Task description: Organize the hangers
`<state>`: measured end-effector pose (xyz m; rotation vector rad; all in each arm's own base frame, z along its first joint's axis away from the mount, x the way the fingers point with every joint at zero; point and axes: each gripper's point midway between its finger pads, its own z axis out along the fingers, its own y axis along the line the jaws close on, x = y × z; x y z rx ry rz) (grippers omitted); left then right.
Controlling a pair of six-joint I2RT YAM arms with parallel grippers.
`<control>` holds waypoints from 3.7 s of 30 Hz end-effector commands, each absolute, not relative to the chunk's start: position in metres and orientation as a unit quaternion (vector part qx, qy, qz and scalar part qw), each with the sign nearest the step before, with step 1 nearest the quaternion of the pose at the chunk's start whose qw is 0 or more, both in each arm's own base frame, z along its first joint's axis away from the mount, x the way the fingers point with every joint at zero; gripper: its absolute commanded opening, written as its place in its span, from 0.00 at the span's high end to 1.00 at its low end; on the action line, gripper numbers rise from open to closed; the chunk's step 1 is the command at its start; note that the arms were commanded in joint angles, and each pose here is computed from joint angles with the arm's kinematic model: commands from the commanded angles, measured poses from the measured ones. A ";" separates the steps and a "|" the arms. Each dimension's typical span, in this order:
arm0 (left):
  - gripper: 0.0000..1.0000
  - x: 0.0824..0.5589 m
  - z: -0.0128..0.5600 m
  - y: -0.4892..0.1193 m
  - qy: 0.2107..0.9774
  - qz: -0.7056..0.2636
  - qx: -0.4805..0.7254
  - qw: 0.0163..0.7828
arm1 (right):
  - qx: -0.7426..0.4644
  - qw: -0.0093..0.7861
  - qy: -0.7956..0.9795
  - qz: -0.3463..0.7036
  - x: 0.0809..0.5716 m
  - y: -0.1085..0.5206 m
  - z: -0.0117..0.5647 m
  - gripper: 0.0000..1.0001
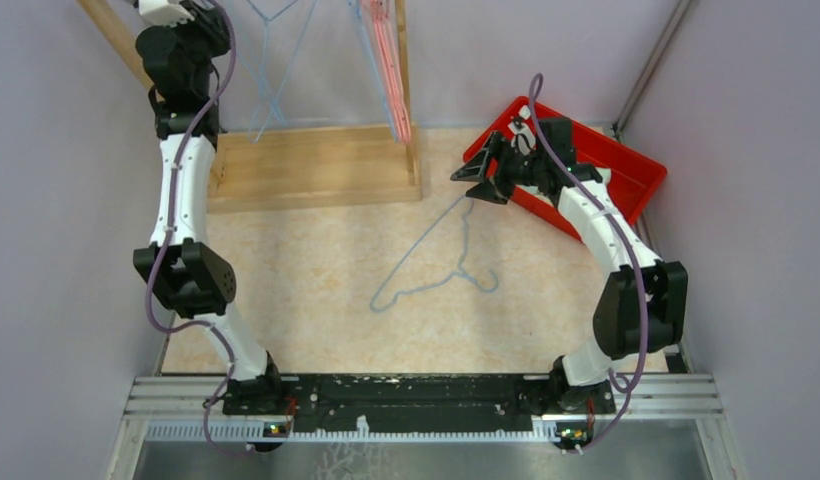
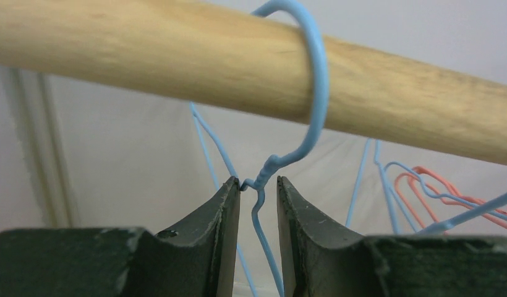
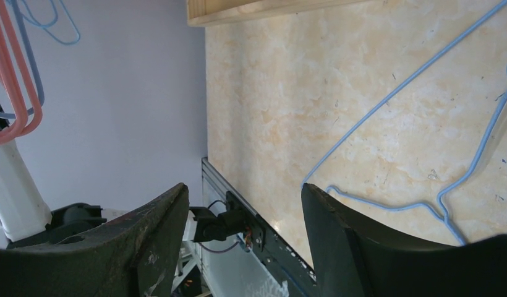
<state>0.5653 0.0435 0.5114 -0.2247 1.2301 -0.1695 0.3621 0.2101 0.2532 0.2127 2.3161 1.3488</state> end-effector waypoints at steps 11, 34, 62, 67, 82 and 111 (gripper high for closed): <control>0.64 0.571 0.511 -0.070 0.583 -0.210 0.032 0.784 | 0.052 0.254 0.824 0.504 0.370 0.213 0.275 0.33; 0.53 0.563 0.466 -0.199 0.626 -0.274 0.100 0.723 | 0.052 0.253 0.822 0.507 0.363 0.212 0.271 0.33; 0.01 0.448 0.566 -0.156 0.537 -0.242 0.123 0.798 | 0.066 0.254 0.864 0.431 0.373 0.196 0.235 0.33; 0.01 0.433 0.547 -0.136 0.567 -0.214 0.108 0.788 | 0.066 0.252 0.907 0.331 0.382 0.173 0.197 0.33; 0.00 0.380 0.406 -0.099 0.714 -0.156 0.066 0.679 | 0.021 0.228 0.962 0.148 0.396 0.165 0.102 0.33; 0.00 0.281 0.183 -0.189 0.846 -0.195 0.157 0.471 | -0.034 0.165 0.986 0.010 0.385 0.162 -0.012 0.97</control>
